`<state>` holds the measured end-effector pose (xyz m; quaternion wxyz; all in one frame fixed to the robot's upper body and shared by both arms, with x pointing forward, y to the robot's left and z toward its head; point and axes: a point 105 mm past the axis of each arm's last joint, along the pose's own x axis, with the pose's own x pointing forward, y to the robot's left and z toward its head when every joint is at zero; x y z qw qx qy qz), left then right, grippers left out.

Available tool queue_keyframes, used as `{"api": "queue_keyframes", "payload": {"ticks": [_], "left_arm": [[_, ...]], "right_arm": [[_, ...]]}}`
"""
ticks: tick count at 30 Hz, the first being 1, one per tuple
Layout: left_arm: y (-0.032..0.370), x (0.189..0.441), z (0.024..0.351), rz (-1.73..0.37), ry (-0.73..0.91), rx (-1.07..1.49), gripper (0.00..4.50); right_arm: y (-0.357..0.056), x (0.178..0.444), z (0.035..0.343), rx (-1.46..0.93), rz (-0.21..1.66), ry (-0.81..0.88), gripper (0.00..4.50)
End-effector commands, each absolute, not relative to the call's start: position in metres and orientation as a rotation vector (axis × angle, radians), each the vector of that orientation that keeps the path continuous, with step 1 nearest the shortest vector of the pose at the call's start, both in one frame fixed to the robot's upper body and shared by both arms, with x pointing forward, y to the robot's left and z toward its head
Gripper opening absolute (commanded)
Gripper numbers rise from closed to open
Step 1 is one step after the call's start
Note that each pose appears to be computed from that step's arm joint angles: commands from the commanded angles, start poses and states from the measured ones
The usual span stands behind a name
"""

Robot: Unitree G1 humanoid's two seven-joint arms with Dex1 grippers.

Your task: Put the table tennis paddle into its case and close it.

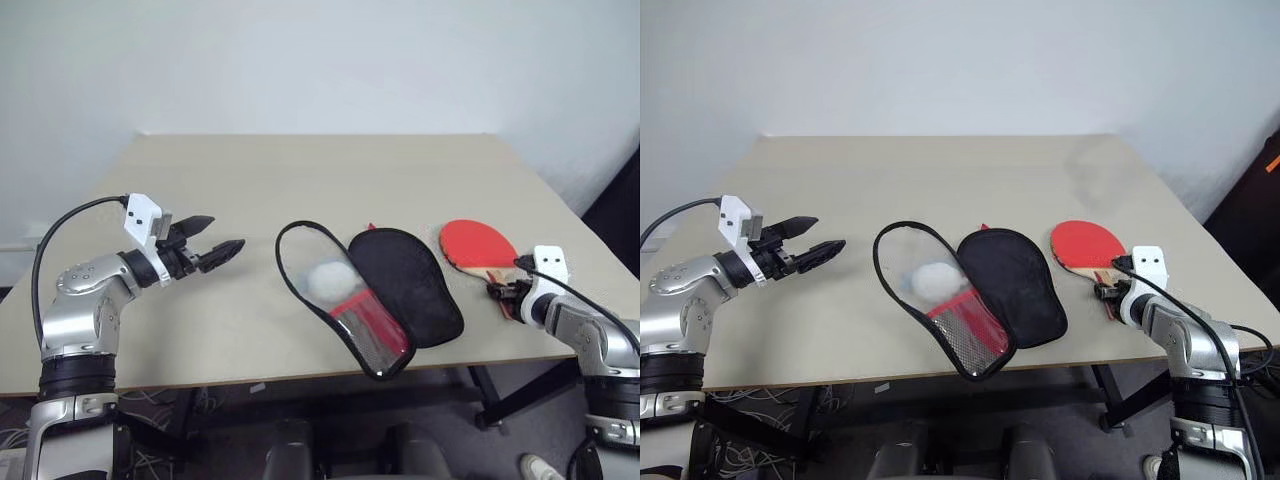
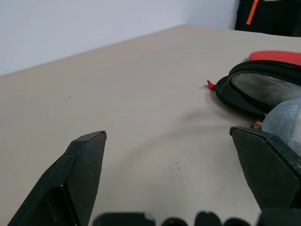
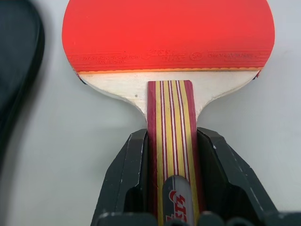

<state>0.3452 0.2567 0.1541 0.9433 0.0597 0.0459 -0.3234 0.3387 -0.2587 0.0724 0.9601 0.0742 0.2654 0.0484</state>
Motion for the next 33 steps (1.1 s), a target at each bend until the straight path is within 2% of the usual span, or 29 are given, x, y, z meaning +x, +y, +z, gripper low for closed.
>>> {"api": "queue_keyframes", "payload": {"ticks": [1, 5, 8, 12, 20, 33], "left_arm": [[0.256, 0.347, 0.166, -0.658, 0.044, 0.148, 4.5], [0.256, 0.348, 0.165, -0.657, 0.042, 0.145, 4.5], [0.257, 0.348, 0.165, -0.656, 0.042, 0.145, 4.5], [0.257, 0.347, 0.164, -0.655, 0.046, 0.145, 4.5], [0.26, 0.344, 0.164, -0.651, 0.053, 0.15, 4.5], [0.258, 0.342, 0.162, -0.647, 0.056, 0.144, 4.5]], "right_arm": [[-0.218, 0.352, 0.133, 0.215, 0.251, 0.329, 1.13], [-0.157, 0.339, 0.141, 0.177, 0.438, 0.334, 1.13], [-0.144, 0.334, 0.14, 0.17, 0.458, 0.351, 1.13], [-0.116, 0.316, 0.117, 0.116, 0.502, 0.44, 1.13], [-0.12, 0.307, 0.091, 0.039, 0.461, 0.517, 1.13], [-0.138, 0.309, 0.097, -0.012, 0.419, 0.502, 1.13]]}}
